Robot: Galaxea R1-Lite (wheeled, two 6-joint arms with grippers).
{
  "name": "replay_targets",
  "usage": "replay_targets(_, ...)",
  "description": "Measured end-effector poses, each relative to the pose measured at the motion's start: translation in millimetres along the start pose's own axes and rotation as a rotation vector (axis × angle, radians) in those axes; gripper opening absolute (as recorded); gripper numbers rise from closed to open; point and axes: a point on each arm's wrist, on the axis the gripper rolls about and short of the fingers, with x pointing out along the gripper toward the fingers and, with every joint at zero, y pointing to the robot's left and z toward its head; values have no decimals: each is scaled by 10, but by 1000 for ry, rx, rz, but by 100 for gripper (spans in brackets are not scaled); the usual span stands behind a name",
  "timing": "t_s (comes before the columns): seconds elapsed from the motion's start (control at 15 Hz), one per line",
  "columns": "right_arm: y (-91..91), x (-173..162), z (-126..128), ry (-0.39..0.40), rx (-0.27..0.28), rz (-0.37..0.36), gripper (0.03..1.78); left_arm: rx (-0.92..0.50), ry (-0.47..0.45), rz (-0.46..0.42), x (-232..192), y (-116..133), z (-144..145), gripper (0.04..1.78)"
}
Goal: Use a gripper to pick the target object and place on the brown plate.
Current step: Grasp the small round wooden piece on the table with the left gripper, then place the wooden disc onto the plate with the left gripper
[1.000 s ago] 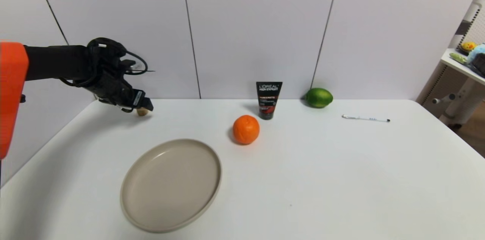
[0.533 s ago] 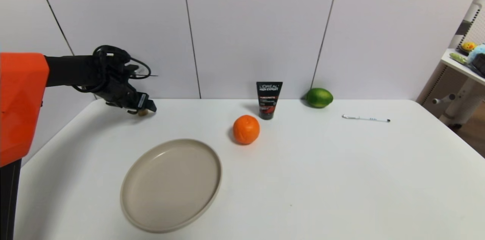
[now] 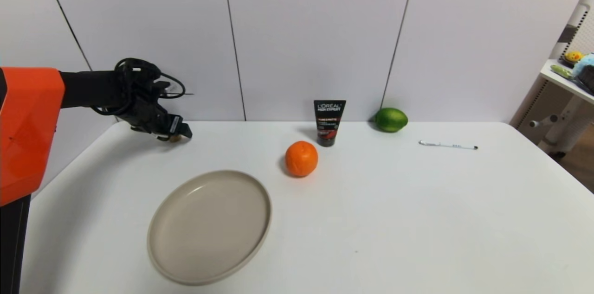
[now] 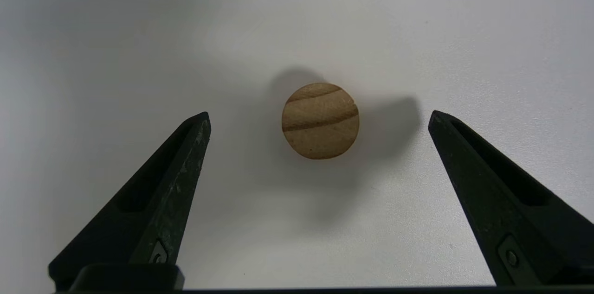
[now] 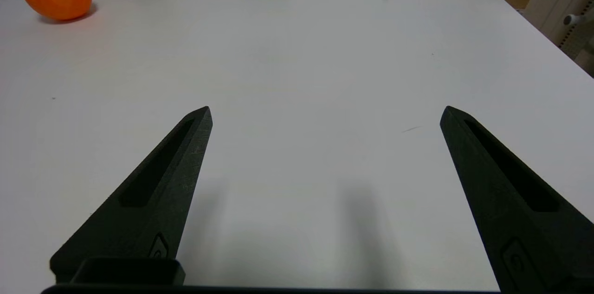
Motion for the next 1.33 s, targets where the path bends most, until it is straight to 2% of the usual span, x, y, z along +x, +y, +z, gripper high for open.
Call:
replay_targets(0.27,0,0,0,0,0,0,170,0,10,-2,44,-7,-19,169)
replay_targets(0.47,0,0,0,0,0,0,170,2,19,-4,69,-12,-32,120)
replay_targets(0.73,0,0,0,0,0,0,170,0,16,-4,77,-9,-28,76)
replay_targets(0.8,0,0,0,0,0,0,170,0,15,-4,78,-9,-26,51)
replay_targets(1.13,0,0,0,0,0,0,170,2,15,-19,63,-14,-24,51)
replay_targets(1.33,0,0,0,0,0,0,170,13,-6,-53,-173,-32,31,51)
